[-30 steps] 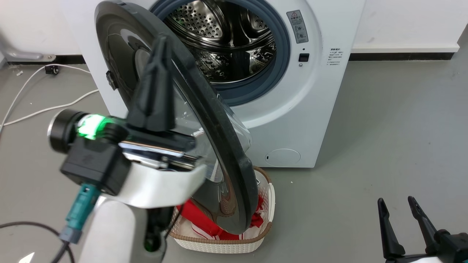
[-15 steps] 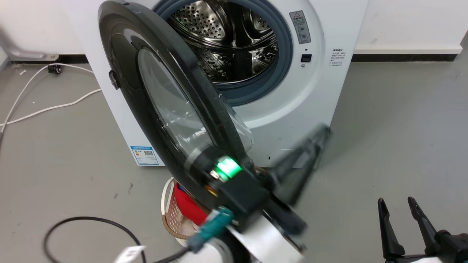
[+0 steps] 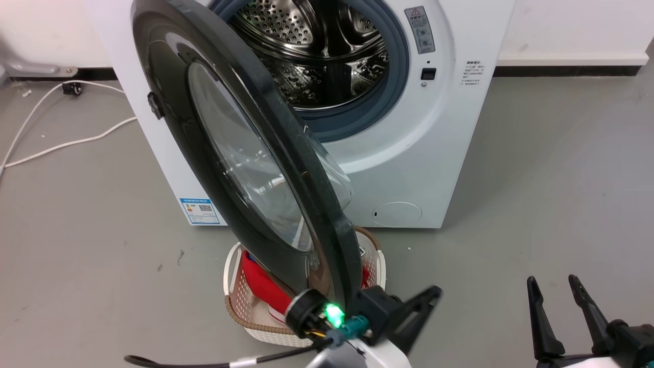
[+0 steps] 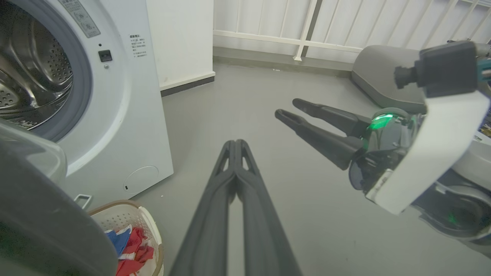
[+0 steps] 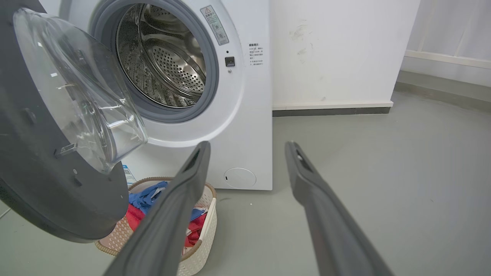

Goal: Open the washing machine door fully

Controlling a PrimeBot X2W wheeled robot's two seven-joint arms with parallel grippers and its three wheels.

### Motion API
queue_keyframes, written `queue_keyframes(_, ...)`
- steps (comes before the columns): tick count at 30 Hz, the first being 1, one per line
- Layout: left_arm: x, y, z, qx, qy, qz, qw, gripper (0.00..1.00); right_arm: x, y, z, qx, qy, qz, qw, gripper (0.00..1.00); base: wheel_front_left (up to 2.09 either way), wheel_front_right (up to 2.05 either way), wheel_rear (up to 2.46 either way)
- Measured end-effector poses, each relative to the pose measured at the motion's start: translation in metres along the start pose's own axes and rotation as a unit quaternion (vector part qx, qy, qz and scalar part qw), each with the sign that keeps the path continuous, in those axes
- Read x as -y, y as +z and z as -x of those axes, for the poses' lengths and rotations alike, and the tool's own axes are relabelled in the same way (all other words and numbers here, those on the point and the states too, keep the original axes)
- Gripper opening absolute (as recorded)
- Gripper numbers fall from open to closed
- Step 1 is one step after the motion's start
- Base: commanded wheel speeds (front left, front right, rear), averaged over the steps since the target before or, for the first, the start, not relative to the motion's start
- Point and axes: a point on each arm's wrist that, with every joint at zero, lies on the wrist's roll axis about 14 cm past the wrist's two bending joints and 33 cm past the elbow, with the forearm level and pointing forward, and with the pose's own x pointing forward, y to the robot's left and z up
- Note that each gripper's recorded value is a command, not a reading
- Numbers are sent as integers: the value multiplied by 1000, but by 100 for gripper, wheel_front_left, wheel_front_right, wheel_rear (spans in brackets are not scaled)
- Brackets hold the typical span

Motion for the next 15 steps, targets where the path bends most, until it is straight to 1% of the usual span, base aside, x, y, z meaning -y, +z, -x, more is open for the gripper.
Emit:
queue_keyframes(3,-23,-11,-2,-12,35,0,999,0,2,-2,-1,-4,-4,-1,1000,100,0,0,0)
queue_keyframes(9,-62,-12,-6,-9,93,1,996,0,7,-6,-1,-7,-11,-5,1000,100,0,0,0)
queue_keyframes(13,-78,-14,-4,-8,120,-1,993,0,8,-7,-1,-9,-13,-6,1000,100,0,0,0)
queue_keyframes(15,-80,-16,-3,-9,125,1,992,0,8,-7,-1,-9,-14,-7,1000,100,0,0,0)
